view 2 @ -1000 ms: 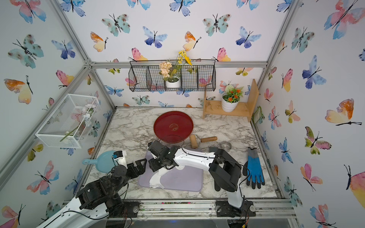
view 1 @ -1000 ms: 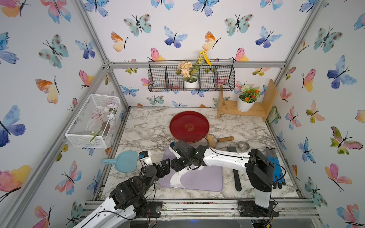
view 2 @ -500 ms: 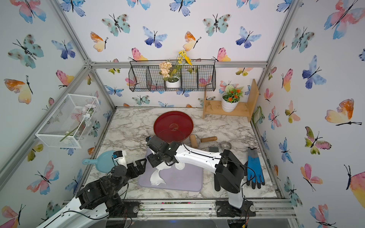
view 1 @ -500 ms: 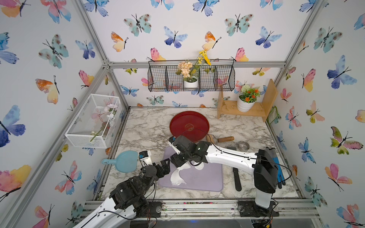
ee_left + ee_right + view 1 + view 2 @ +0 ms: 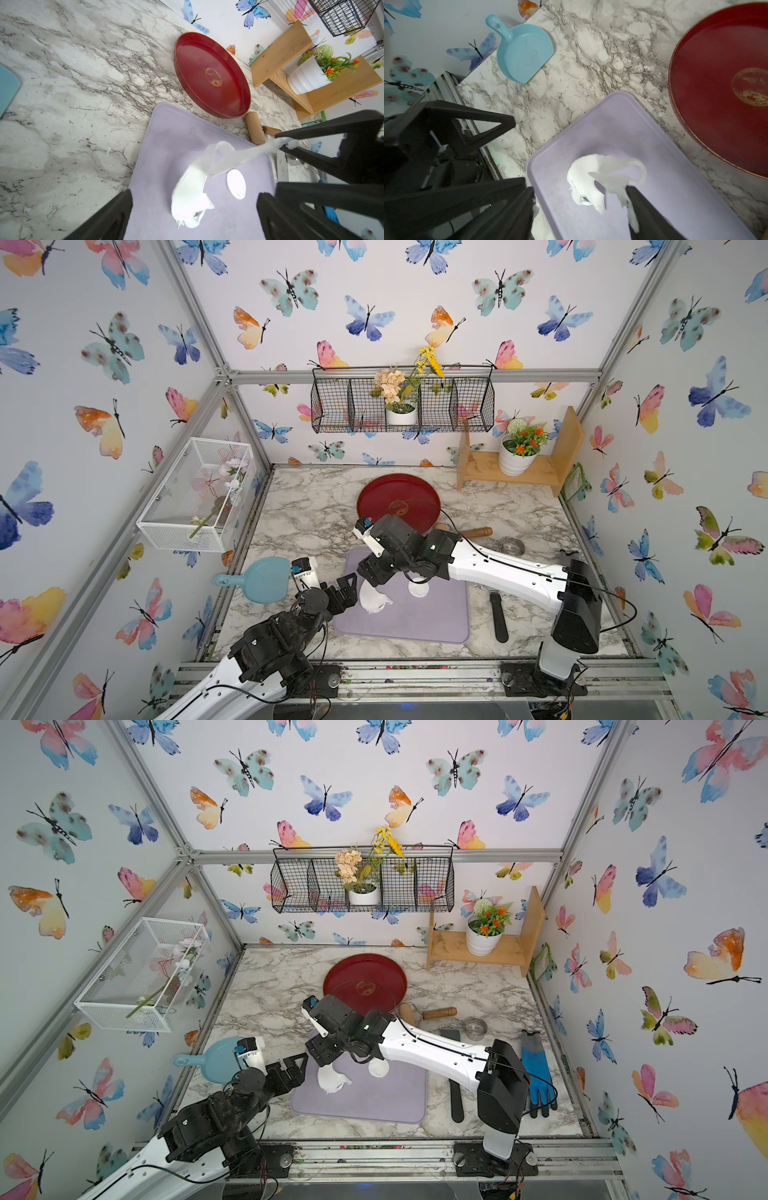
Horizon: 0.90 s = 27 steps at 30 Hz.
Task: Roll out the dumpling wrappers from the dough
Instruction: Remove the dumpling wrapper from the work surface.
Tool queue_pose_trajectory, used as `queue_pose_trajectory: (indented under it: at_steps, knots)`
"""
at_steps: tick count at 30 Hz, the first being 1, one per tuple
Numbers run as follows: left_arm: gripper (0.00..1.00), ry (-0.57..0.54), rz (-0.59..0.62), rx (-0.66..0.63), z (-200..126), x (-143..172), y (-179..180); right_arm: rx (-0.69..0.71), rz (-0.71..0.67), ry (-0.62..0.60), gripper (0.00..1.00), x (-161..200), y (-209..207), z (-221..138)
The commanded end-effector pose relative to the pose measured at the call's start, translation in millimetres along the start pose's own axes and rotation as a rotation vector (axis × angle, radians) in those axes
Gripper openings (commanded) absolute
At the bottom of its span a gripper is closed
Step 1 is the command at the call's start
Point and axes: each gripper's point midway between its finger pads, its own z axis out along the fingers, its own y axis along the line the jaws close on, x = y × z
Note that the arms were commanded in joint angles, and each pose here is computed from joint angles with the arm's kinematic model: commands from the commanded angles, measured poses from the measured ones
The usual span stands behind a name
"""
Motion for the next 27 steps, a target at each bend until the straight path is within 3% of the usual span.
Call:
queue_pose_trajectory:
  at_steps: [1, 14, 27]
  knots:
    - [0.99, -0.036, -0.005, -0.026, -0.2, -4.3, 7.6, -0.051, -0.024, -0.034, 0.71, -9.9, 13.0, -7.6]
    - [0.97, 0.026, 0.000, 0.021, 16.1, 22.0, 7.1, -0.119, 0.074, -0.041, 0.69, -8.1, 23.3, 7.7]
    - [0.93, 0.032, 0.028, 0.073, 25.8, 29.5, -1.5, -0.176, 0.111, -0.139, 0.64, -35.9, 34.5, -25.5]
